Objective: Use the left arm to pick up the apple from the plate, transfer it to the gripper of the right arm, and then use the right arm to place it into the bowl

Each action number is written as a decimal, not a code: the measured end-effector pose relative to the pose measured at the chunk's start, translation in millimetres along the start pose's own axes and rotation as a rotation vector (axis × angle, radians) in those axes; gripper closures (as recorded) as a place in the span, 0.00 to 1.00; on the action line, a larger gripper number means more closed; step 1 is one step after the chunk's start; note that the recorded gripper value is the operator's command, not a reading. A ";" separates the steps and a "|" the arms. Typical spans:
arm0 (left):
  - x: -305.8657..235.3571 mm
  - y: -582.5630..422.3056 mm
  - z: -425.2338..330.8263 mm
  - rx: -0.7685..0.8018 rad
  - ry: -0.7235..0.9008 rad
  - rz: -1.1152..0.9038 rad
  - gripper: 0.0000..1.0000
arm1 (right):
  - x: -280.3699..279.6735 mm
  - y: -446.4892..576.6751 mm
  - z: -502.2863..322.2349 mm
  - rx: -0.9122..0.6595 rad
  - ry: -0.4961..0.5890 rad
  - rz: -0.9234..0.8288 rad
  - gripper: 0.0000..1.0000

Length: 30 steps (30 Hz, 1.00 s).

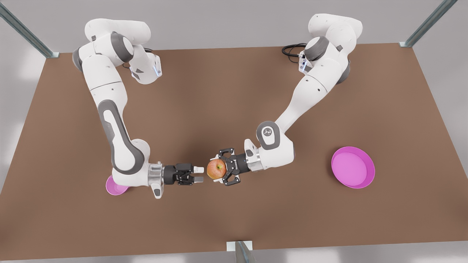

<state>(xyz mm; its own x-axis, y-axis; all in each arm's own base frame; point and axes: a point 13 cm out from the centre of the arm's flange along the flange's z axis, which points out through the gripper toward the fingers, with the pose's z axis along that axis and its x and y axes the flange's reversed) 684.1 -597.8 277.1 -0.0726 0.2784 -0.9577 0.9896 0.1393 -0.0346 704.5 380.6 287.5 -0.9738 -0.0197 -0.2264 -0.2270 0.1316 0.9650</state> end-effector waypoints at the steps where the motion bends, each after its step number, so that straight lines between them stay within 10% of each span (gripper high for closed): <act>1: 0.2 0.2 0.0 -0.001 0.000 0.015 0.12 | 0.7 0.9 2.9 -0.001 0.001 -0.010 0.00; 30: 2.0 1.0 0.3 -0.005 0.001 0.231 0.11 | 16.7 -3.0 59.8 0.048 -0.027 -0.147 0.01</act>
<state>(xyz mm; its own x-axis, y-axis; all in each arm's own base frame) 685.0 -597.4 275.1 0.1555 0.3047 -0.9397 0.9794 0.0767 0.1869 689.5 439.1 272.9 -0.9295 -0.0153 -0.3685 -0.3653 0.1764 0.9140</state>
